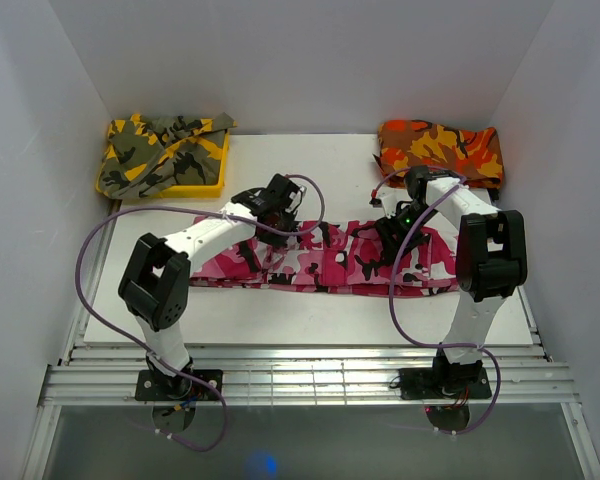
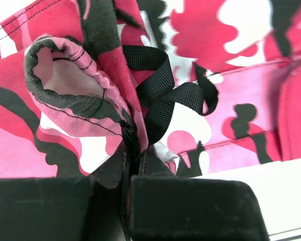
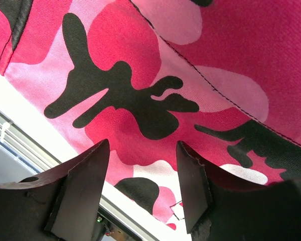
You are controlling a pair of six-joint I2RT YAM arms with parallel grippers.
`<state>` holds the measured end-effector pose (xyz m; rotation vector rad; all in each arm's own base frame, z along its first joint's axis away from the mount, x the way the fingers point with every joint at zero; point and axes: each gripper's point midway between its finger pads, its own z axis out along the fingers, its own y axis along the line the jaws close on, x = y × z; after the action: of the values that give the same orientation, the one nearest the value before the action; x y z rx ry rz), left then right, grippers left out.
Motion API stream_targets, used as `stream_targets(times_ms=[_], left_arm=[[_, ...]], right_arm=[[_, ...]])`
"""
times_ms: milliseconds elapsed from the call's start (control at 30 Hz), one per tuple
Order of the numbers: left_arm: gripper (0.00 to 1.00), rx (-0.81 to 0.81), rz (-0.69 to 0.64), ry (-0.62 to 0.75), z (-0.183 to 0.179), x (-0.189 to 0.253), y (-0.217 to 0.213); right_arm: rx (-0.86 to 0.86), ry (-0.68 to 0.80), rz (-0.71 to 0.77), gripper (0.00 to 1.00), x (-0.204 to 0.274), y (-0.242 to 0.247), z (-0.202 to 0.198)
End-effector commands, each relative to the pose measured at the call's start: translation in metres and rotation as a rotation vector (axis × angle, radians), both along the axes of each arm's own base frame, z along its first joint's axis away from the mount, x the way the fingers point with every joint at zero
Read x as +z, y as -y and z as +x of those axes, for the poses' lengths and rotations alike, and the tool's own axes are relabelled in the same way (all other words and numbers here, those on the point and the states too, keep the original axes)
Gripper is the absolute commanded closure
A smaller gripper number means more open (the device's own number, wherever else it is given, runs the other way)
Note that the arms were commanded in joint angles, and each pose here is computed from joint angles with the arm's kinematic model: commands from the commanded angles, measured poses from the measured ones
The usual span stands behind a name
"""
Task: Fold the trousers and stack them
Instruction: Fold the trousers
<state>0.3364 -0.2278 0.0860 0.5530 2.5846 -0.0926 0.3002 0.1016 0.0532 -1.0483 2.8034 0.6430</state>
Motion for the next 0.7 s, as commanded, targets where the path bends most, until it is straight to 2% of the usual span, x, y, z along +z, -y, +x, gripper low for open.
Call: stream_targets(times_ms=[0,100,200,300,333,433,467,533,567,600,633,667], left_arm=[[1.00,-0.086,-0.060,0.004,-0.010,0.012,0.020],[1.00,-0.101,-0.058,-0.019,-0.015,-0.001,0.030],[0.81,-0.092,-0.042,-0.067,-0.016,-0.022,0.033],[0.72,-0.103,-0.067,-0.101,-0.018,-0.034,0.041],[0.52,-0.110,-0.091,-0.100,-0.017,-0.032,0.046],[0.17,-0.123,-0.134,-0.078,-0.013,-0.015,0.055],[0.12,-0.125,-0.141,-0.056,-0.009,-0.006,0.055],[0.06,-0.129,-0.167,-0.004,0.002,0.016,0.048],[0.06,-0.141,-0.215,0.010,0.005,0.033,0.049],[0.06,-0.112,-0.263,0.052,0.018,0.058,0.033],[0.03,-0.091,-0.292,0.055,0.022,0.072,0.020],[0.02,-0.110,-0.374,0.021,0.018,0.083,0.015]], right_arm=[[0.007,0.030,0.014,0.39,0.006,-0.003,0.003],[0.008,0.035,0.008,0.39,0.007,-0.002,0.003],[0.012,0.034,0.003,0.39,0.007,-0.001,0.002],[0.014,0.034,0.000,0.40,0.007,0.000,0.001],[0.012,0.033,0.000,0.39,0.007,0.000,0.000],[0.010,0.036,0.004,0.37,0.009,-0.001,0.001],[0.008,0.038,0.004,0.37,0.010,-0.001,0.001],[0.005,0.055,0.010,0.37,0.017,-0.001,0.004],[0.001,0.060,0.014,0.36,0.021,-0.001,0.004],[-0.003,0.077,0.027,0.36,0.027,-0.002,0.006],[-0.011,0.079,0.033,0.34,0.031,0.001,0.006],[-0.015,0.083,0.039,0.34,0.035,0.002,0.007]])
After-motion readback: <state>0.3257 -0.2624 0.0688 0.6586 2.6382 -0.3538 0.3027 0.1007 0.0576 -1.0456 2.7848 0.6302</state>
